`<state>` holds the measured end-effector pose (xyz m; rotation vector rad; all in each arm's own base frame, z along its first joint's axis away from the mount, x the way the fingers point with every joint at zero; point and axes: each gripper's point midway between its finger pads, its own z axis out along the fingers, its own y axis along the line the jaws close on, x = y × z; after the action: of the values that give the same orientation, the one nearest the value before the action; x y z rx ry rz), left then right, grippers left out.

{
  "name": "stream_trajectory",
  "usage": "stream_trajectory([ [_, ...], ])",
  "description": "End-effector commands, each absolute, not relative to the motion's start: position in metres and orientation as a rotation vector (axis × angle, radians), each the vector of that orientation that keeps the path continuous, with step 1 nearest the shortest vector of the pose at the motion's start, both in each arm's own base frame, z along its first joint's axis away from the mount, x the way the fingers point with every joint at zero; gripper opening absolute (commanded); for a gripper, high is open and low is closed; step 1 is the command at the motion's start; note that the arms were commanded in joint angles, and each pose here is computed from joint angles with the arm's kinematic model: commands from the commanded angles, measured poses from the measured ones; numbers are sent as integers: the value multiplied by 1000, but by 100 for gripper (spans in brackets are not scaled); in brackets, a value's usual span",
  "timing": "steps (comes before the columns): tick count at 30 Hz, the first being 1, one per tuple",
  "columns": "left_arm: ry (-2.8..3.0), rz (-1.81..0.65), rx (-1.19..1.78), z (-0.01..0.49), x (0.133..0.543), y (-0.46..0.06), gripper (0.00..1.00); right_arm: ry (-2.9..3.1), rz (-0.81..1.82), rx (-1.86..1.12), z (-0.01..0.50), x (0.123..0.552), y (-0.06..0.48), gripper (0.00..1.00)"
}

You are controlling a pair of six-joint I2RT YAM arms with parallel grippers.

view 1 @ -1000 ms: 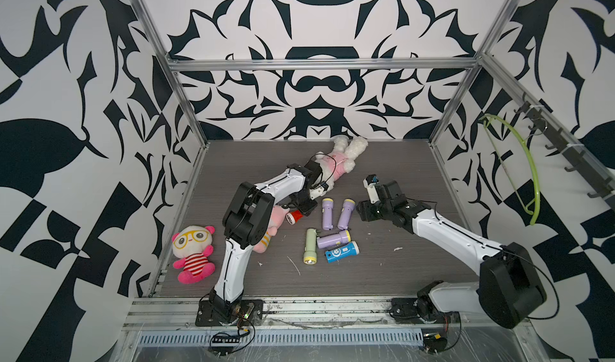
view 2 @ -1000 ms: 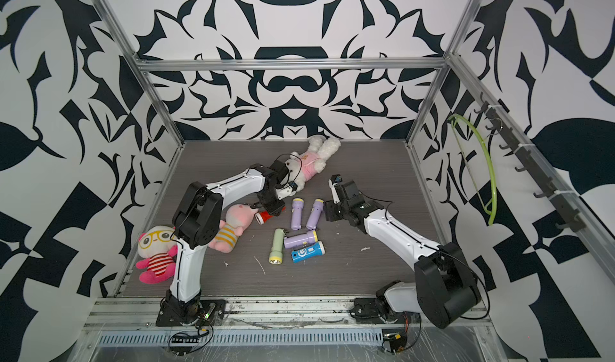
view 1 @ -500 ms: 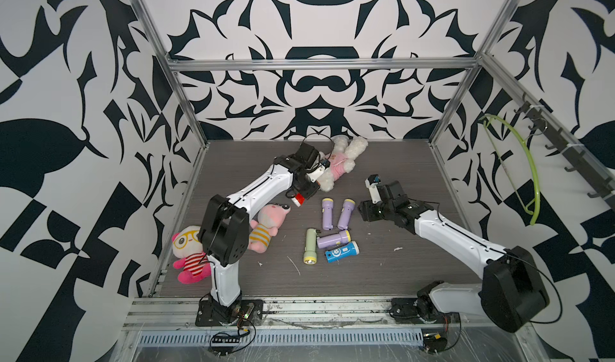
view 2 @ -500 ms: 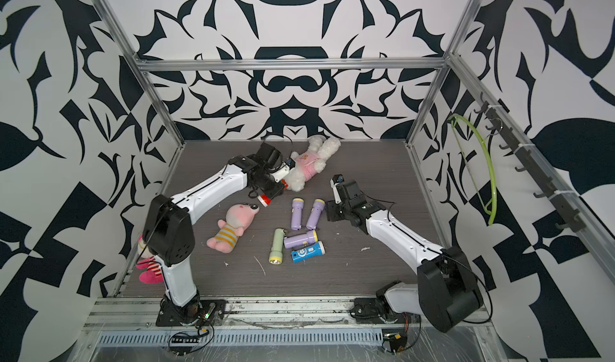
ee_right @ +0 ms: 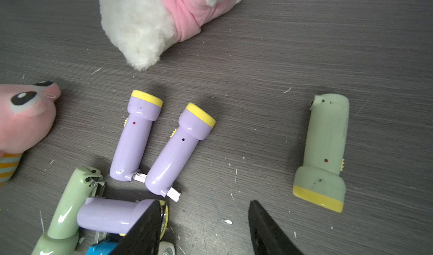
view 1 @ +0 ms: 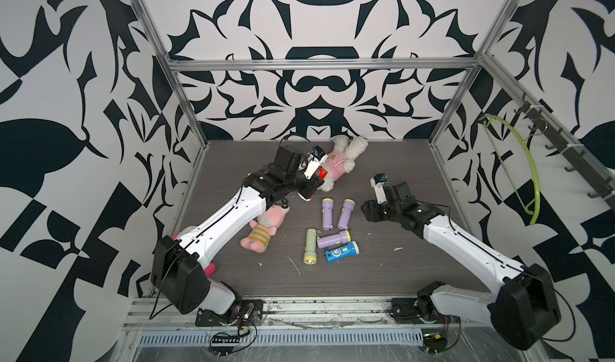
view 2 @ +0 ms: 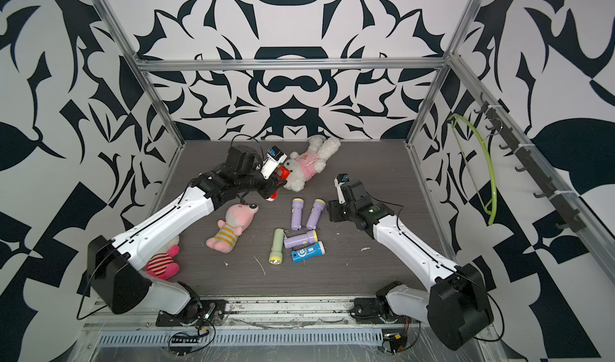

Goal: Close the plug at the bottom of the flashlight
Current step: Pick up the flashlight from the center of the board.

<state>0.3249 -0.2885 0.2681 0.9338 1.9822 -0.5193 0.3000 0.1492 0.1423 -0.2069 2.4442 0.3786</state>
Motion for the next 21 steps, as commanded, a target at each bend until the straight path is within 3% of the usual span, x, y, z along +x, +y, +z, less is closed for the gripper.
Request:
stream_trajectory([
  [1, 1807, -632, 840, 320, 316, -292, 0, 2380, 426, -194, 173, 304, 154, 61],
  [8, 1530, -554, 740, 353, 295, -262, 0, 2358, 438, -216, 184, 306, 158, 61],
  [13, 1417, -532, 865, 330, 270, -259, 0, 2340, 476, -249, 191, 312, 168, 60],
  [21, 1332, -704, 1063, 305, 231, -278, 0, 2228, 708, -443, 234, 319, 217, 63],
])
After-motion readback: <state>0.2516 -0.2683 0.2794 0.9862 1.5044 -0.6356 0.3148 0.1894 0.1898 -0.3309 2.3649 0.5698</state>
